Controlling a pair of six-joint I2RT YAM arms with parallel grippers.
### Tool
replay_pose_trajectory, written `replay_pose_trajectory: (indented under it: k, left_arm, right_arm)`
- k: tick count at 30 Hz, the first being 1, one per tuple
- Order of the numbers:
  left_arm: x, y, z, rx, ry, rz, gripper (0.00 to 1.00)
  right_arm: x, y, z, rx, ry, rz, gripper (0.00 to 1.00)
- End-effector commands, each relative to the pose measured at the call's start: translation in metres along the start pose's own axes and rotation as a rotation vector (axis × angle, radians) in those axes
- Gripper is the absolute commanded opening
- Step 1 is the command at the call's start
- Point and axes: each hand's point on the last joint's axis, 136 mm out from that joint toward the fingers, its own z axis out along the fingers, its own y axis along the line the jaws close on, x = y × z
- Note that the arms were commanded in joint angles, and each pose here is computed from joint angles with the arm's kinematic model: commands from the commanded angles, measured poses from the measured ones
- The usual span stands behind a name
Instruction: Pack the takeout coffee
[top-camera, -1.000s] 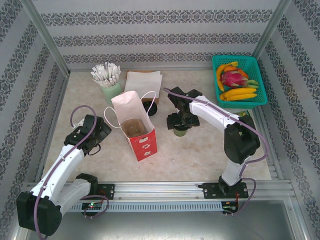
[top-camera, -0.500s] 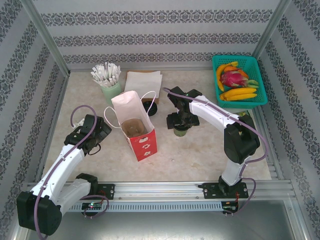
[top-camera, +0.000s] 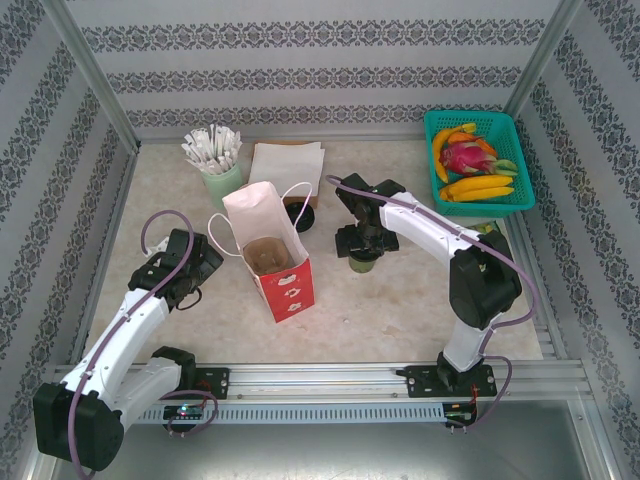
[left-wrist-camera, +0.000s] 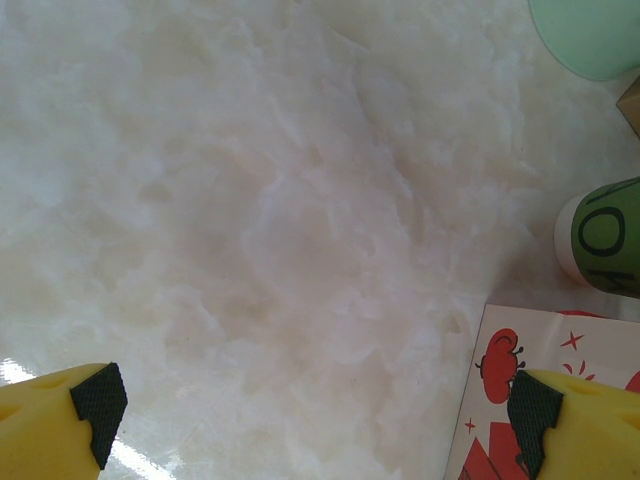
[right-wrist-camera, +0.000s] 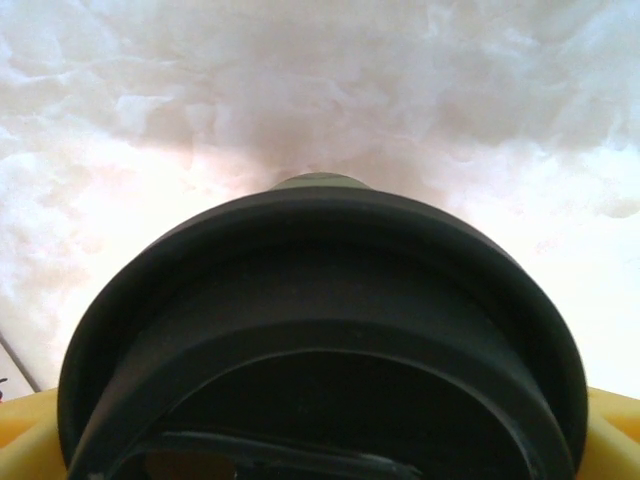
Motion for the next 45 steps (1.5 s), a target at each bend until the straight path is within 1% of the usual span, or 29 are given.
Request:
replay_pose_trajectory:
  k: [1,8,12,15,17,20,23,26,28,32,35,39,41,44,45]
  left_arm:
    - [-0.007,-0.008,-0.004,0.027,-0.01,0.012,1.0]
    - [-0.024,-0.026,-0.025,0.08,-0.037,0.064,1.0]
    - [-0.041,-0.044,-0.043,0.156,-0.05,0.104,1.0]
    - [-0.06,-0.057,-0.058,0.221,-0.07,0.118,1.0]
    - [-0.073,-0.069,-0.069,0.273,-0.094,0.17,1.0]
    - [-0.095,-0.084,-0.087,0.295,-0.139,0.288,1.0]
    - [-0.108,-0.112,-0.108,0.376,-0.165,0.429,1.0]
    - [-0.105,-0.147,-0.123,0.518,-0.134,0.603,1.0]
    - [-0.092,-0.167,-0.123,0.584,-0.048,0.736,1.0]
    - [-0.071,-0.188,-0.117,0.564,0.014,0.998,1.0]
    - [-0.054,-0.203,-0.122,0.616,0.042,1.149,1.0]
    - [-0.037,-0.213,-0.124,0.671,0.099,1.274,1.0]
    - [-0.039,-0.214,-0.117,0.631,0.099,1.318,1.0]
    - [-0.053,-0.216,-0.097,0.532,0.063,1.356,0.99]
    - [-0.054,-0.217,-0.093,0.519,0.063,1.371,0.98]
  right_arm:
    - [-0.001,-0.007,-0.012,0.035,-0.05,0.002,0.88]
    - [0.004,-0.013,-0.028,0.004,-0.064,-0.012,0.8]
    - [0.012,-0.027,-0.048,-0.013,-0.083,0.001,0.79]
    - [0.019,-0.038,-0.066,-0.035,-0.099,0.004,0.78]
    - [0.025,-0.044,-0.076,-0.058,-0.098,0.004,0.78]
    - [0.033,-0.055,-0.089,-0.063,-0.095,0.009,0.78]
    - [0.041,-0.065,-0.102,-0.049,-0.086,-0.006,0.77]
    - [0.046,-0.067,-0.117,-0.049,-0.087,-0.025,0.77]
    - [0.048,-0.067,-0.127,-0.054,-0.086,-0.037,0.77]
    - [0.054,-0.067,-0.139,-0.046,-0.086,-0.061,0.77]
    - [0.058,-0.066,-0.148,-0.043,-0.088,-0.071,0.77]
    - [0.064,-0.061,-0.159,-0.045,-0.093,-0.09,0.77]
    - [0.066,-0.059,-0.163,-0.045,-0.1,-0.097,0.77]
    - [0.067,-0.058,-0.169,-0.05,-0.114,-0.104,0.77]
    - [0.068,-0.057,-0.17,-0.053,-0.118,-0.103,0.77]
